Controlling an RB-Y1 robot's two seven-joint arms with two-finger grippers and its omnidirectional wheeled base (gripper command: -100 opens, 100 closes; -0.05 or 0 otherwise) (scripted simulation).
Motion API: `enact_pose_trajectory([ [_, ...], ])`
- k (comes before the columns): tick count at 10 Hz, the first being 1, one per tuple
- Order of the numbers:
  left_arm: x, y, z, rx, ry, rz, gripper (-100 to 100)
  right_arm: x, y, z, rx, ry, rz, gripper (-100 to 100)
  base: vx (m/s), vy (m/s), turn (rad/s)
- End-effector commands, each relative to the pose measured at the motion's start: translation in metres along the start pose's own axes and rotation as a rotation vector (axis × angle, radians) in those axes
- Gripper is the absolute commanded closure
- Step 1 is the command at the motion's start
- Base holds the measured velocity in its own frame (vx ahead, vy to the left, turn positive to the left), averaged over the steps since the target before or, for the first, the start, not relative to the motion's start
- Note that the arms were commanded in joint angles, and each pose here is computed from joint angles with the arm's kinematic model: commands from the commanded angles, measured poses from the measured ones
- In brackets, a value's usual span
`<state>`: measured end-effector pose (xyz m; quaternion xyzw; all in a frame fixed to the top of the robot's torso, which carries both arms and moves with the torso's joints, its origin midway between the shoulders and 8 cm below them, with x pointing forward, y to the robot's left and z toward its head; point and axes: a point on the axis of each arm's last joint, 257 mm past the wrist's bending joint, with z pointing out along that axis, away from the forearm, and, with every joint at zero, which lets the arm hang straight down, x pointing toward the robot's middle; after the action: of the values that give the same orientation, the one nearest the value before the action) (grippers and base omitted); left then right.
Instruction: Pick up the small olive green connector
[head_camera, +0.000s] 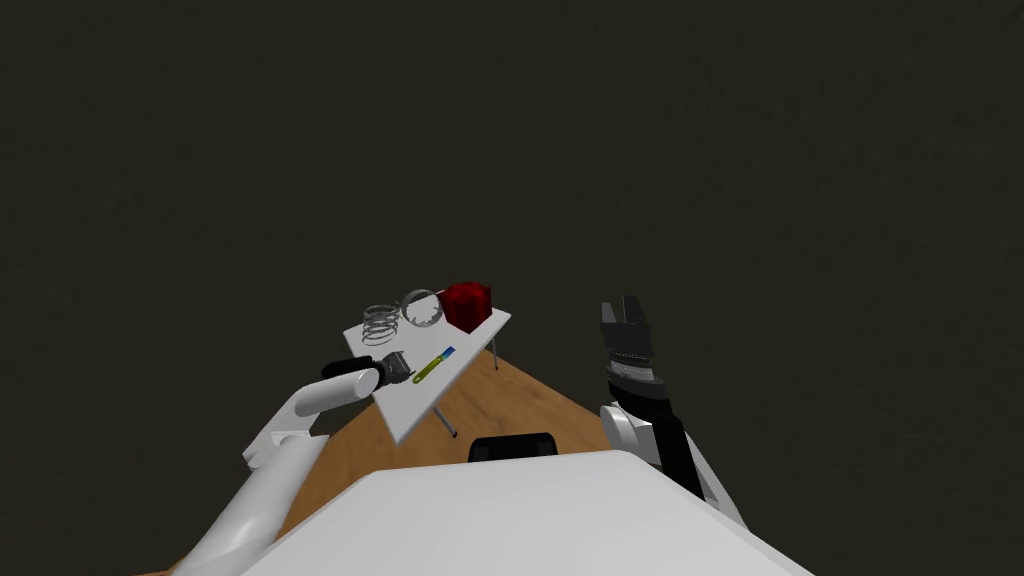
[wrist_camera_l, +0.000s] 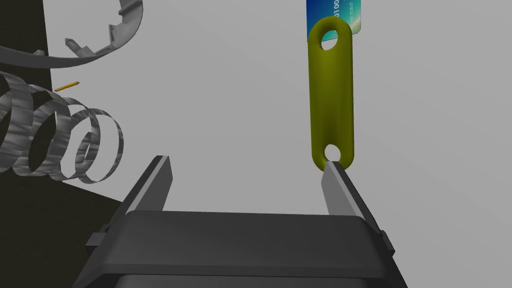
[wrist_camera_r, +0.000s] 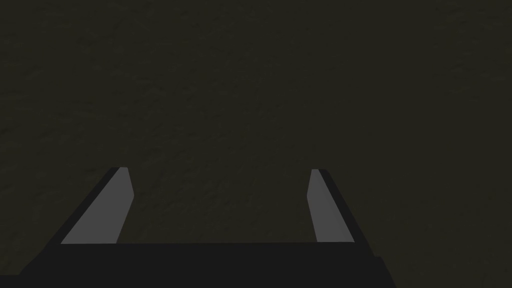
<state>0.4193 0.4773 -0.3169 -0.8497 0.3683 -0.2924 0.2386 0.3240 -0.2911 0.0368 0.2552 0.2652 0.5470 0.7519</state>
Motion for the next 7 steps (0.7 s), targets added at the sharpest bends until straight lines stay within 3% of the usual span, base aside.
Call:
enact_pose_trajectory([
  [1,-0.008,0.010,0.005,-0.052,-0.030,-0.016,-100,0.000,0.000,0.000,0.000,0.000,0.000,0,0.081,-0.024,0.007],
  [4,-0.034,0.032,0.012,-0.160,-0.098,-0.071,-100,0.000,0.000,0.000,0.000,0.000,0.000,0,0.085,-0.045,0.008],
  [7,-0.049,0.047,0.012,-0.230,-0.141,-0.096,-100,0.000,0.000,0.000,0.000,0.000,0.000,0,0.086,-0.031,0.008],
])
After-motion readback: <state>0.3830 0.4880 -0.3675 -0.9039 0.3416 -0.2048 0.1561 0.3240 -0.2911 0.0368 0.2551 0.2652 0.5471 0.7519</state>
